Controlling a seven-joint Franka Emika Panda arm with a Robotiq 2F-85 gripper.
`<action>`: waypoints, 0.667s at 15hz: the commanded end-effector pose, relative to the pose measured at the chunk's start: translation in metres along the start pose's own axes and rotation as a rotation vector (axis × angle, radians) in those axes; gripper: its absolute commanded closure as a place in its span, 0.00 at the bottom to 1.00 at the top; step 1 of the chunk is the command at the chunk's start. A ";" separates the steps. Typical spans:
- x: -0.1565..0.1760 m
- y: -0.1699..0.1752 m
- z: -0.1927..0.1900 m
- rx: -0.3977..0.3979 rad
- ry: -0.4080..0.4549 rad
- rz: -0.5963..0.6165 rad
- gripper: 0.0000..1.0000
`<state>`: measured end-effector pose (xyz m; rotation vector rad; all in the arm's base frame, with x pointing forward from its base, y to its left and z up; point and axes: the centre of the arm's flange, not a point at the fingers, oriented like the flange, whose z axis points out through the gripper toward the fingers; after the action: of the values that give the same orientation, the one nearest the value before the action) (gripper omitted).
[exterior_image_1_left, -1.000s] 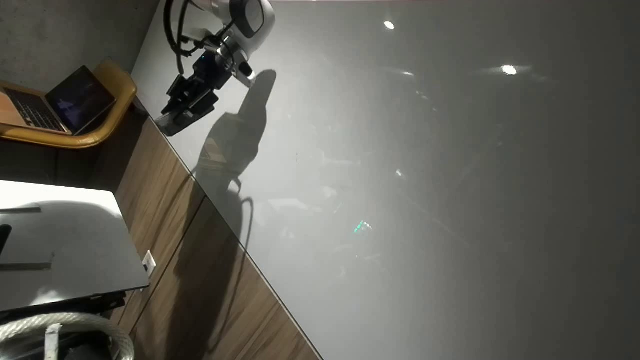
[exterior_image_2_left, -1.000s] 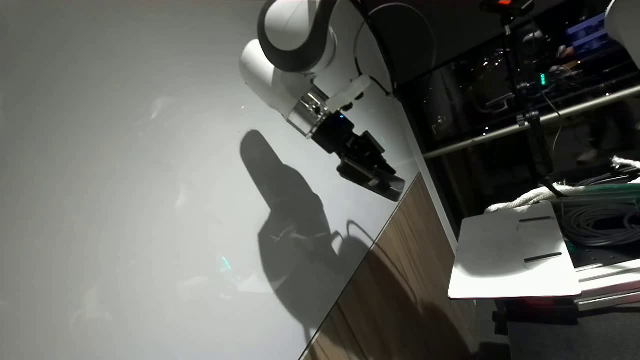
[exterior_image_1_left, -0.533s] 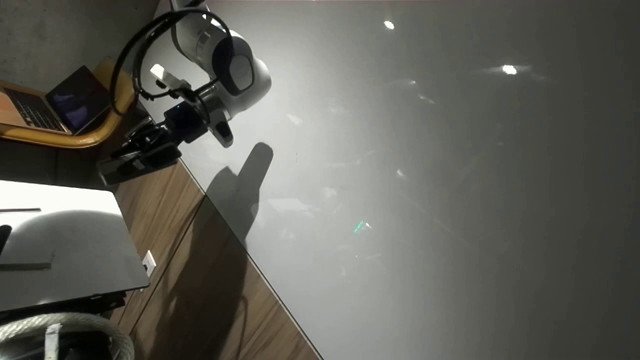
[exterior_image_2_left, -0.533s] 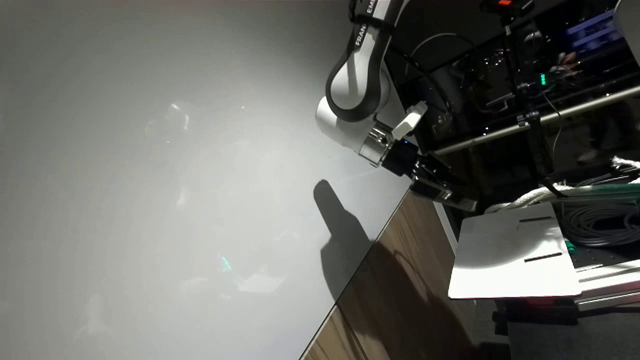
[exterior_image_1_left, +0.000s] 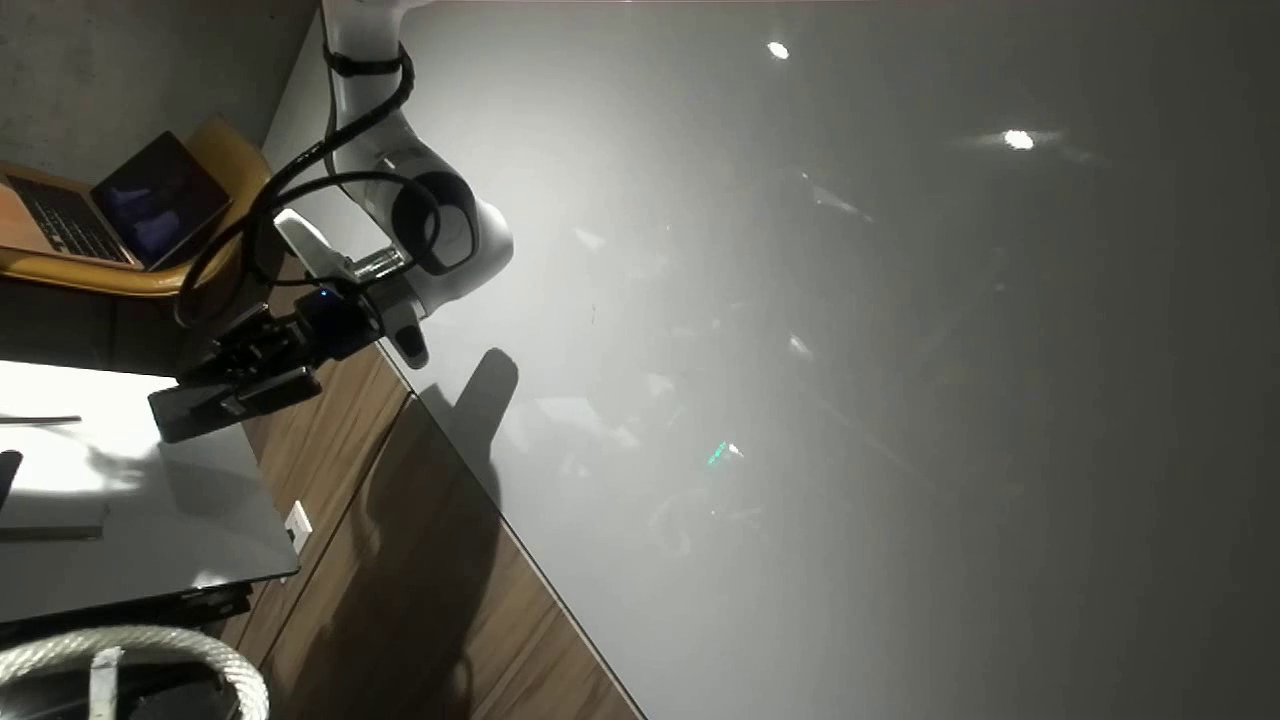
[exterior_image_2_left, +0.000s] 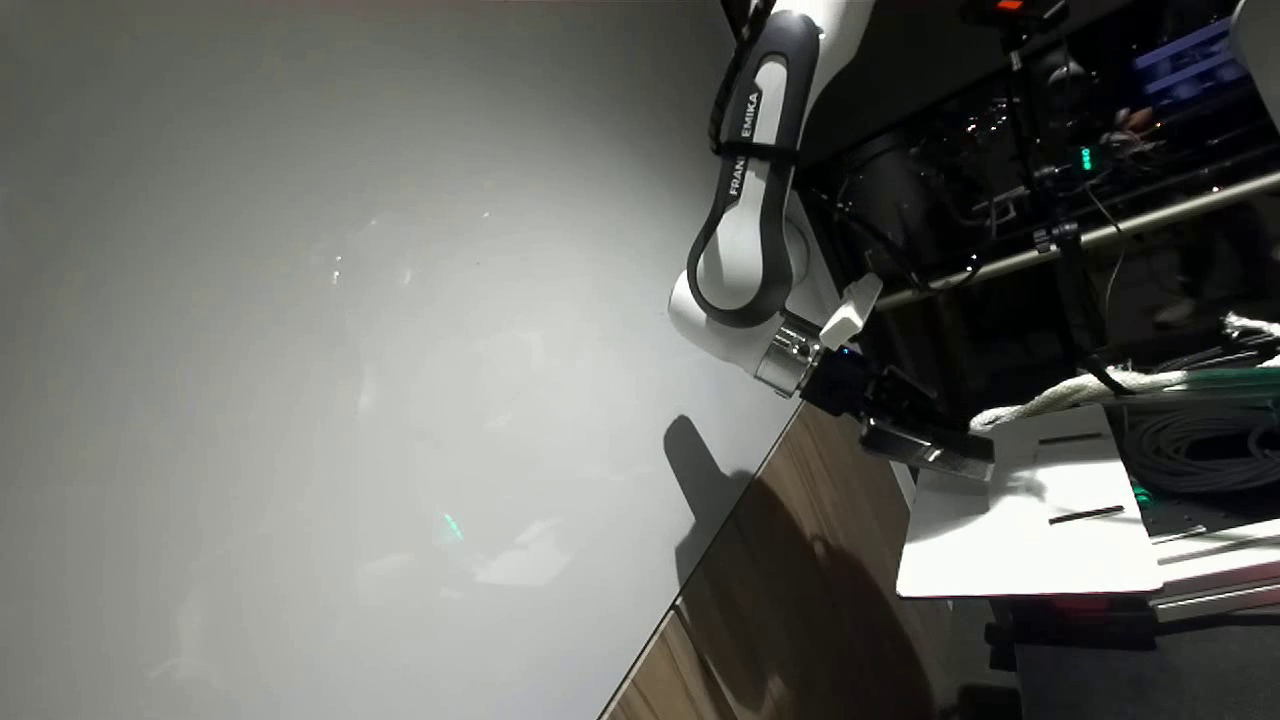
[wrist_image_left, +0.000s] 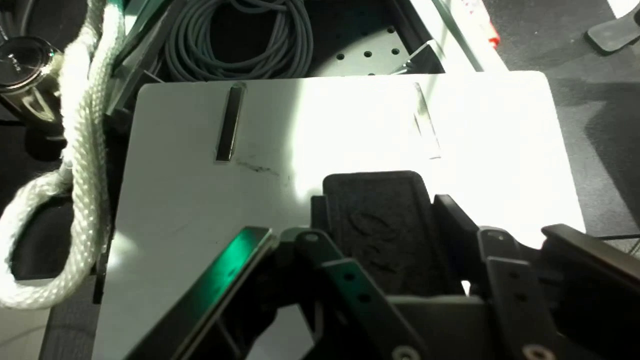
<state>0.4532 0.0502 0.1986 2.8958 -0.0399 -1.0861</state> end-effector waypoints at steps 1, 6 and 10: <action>0.016 0.000 0.004 0.007 -0.016 -0.028 0.72; 0.028 -0.006 0.011 -0.002 -0.029 -0.030 0.72; 0.034 -0.008 0.013 -0.006 -0.035 -0.033 0.72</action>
<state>0.4632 0.0547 0.1692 2.8782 -0.0086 -1.1423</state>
